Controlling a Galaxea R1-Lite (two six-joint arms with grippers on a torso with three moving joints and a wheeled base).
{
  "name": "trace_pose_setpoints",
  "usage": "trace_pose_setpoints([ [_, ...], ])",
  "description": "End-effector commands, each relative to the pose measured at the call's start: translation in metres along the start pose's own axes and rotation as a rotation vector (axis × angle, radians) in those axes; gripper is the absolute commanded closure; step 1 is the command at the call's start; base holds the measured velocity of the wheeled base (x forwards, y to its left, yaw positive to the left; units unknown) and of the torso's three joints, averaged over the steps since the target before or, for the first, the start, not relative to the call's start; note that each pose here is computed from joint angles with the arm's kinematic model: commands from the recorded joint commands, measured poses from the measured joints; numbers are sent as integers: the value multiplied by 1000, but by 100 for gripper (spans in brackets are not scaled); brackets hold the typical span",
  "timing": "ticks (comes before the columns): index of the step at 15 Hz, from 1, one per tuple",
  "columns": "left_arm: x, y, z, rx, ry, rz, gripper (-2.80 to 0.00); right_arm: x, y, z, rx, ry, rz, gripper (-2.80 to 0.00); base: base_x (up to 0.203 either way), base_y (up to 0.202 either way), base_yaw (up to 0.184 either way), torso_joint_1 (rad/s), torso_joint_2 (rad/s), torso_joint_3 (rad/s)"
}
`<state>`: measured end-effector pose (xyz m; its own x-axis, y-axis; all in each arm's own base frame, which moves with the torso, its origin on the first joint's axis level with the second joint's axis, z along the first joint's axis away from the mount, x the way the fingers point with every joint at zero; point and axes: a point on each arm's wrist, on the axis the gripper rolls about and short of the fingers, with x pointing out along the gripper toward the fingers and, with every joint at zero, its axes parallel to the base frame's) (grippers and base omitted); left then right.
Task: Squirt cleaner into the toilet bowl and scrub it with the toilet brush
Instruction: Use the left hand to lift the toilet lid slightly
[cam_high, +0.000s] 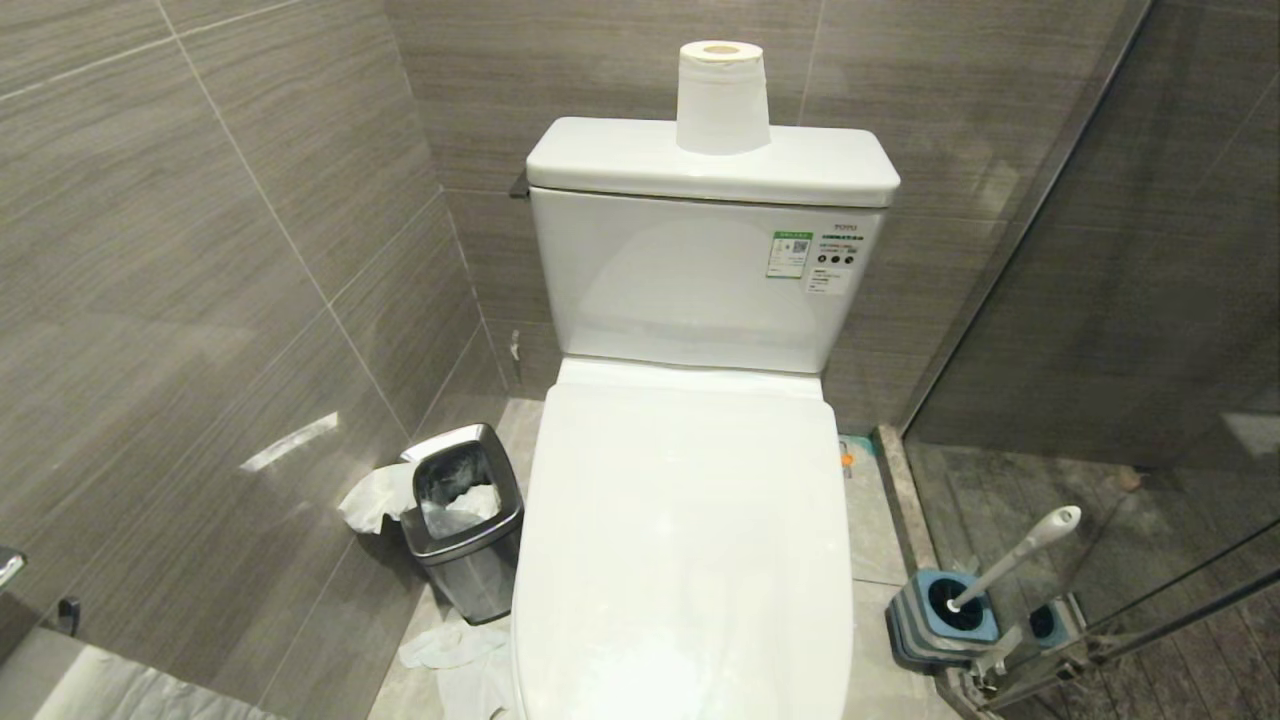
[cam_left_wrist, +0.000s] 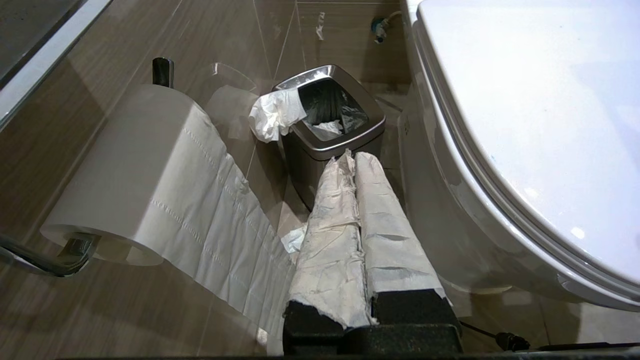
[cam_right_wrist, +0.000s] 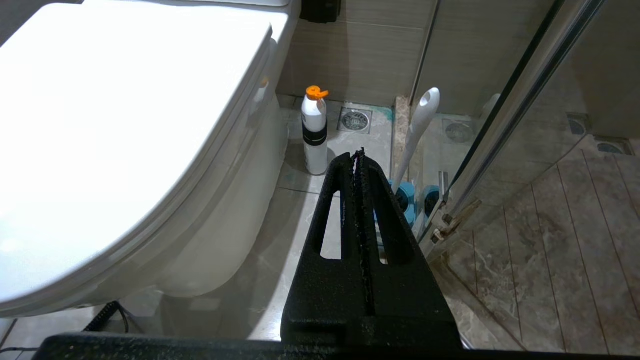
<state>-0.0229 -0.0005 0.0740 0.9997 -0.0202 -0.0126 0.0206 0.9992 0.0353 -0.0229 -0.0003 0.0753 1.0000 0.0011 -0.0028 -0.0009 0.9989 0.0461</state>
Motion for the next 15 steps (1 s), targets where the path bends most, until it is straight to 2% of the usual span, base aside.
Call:
trace_pose_setpoints([
  [1, 0, 0, 0, 1, 3, -1, 0, 0, 0, 0, 5, 0, -2, 0, 0, 0, 0, 0, 0, 0],
  [9, 0, 0, 0, -17, 1, 2, 0, 0, 0, 0, 9, 0, -3, 0, 0, 0, 0, 0, 0, 0],
  [15, 0, 0, 0, 4, 3, 0, 0, 0, 0, 0, 9, 1, -3, 0, 0, 0, 0, 0, 0, 0],
])
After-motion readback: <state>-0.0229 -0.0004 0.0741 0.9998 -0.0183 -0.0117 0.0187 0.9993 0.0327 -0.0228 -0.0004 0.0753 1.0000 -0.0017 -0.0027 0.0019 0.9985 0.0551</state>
